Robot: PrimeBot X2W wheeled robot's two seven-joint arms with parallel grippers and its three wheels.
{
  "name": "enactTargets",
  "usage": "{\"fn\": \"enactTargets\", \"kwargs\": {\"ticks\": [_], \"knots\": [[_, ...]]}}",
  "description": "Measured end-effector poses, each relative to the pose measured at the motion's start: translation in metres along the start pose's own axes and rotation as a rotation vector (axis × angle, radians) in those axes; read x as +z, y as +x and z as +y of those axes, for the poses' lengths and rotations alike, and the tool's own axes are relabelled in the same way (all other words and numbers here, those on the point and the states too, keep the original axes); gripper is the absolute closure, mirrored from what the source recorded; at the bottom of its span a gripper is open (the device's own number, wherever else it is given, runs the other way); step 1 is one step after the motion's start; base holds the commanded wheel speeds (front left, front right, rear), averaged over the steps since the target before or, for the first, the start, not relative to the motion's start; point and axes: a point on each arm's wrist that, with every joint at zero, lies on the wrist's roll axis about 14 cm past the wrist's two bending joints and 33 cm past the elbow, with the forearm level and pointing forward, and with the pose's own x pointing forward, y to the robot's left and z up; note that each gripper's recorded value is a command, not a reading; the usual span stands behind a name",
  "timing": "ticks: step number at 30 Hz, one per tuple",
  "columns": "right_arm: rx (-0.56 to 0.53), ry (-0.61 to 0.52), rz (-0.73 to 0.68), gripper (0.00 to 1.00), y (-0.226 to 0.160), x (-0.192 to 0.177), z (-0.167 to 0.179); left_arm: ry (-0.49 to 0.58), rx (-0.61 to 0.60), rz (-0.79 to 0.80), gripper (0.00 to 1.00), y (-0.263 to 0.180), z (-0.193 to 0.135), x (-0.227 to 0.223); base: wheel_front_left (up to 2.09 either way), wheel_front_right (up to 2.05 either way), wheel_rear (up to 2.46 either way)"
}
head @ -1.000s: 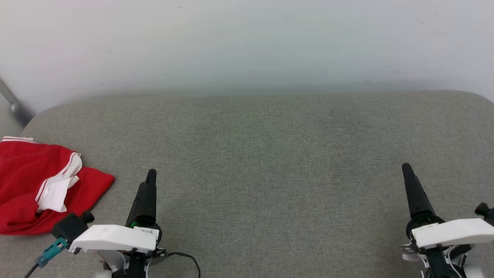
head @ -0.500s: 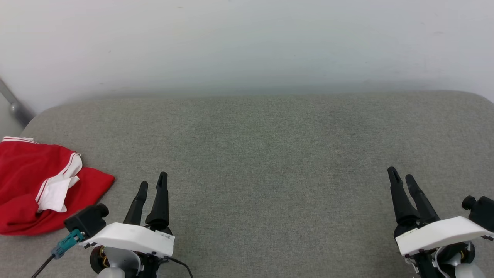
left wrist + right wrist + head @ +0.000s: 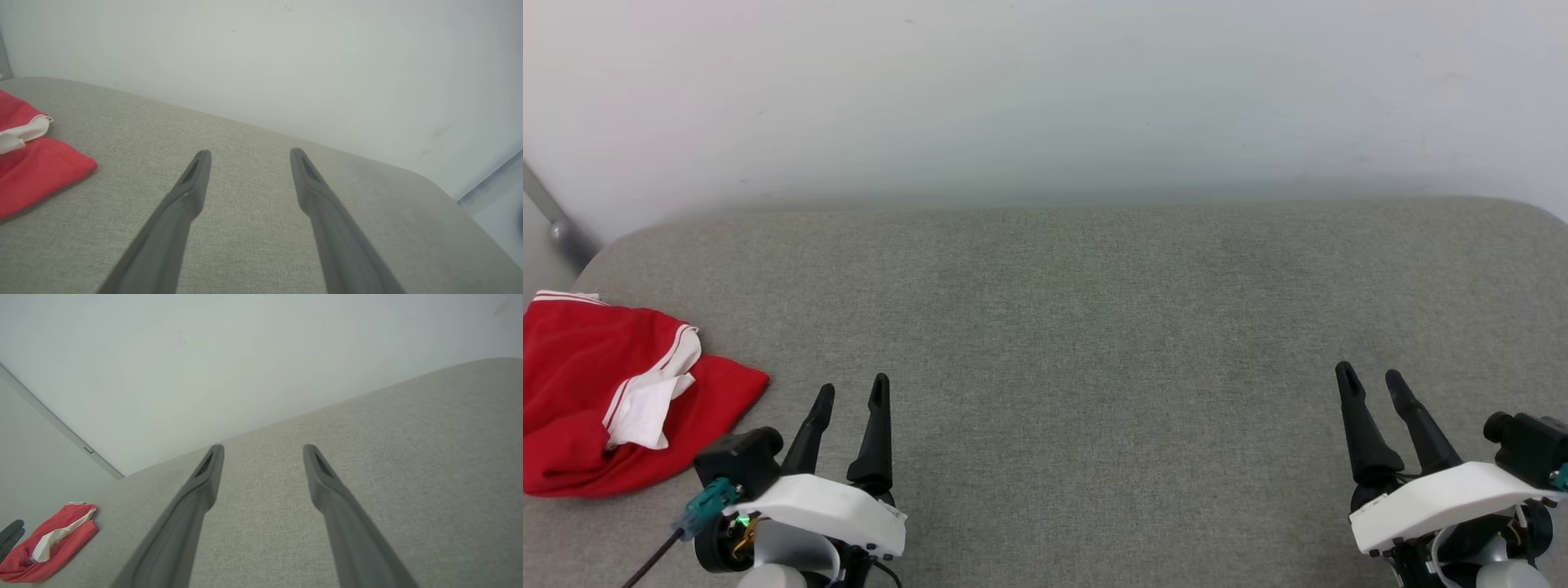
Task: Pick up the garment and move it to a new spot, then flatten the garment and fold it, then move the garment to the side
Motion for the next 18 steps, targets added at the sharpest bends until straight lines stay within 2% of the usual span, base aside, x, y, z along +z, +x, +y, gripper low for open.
{"fn": "enactTargets", "kwargs": {"ticks": [18], "knots": [[0.0,-0.2,0.0,0.0,-0.0005,0.0052,0.0018,0.213,-0.036,-0.021,0.0,0.0055,-0.0084,0.0019,0.0,0.0,0.0]]}}
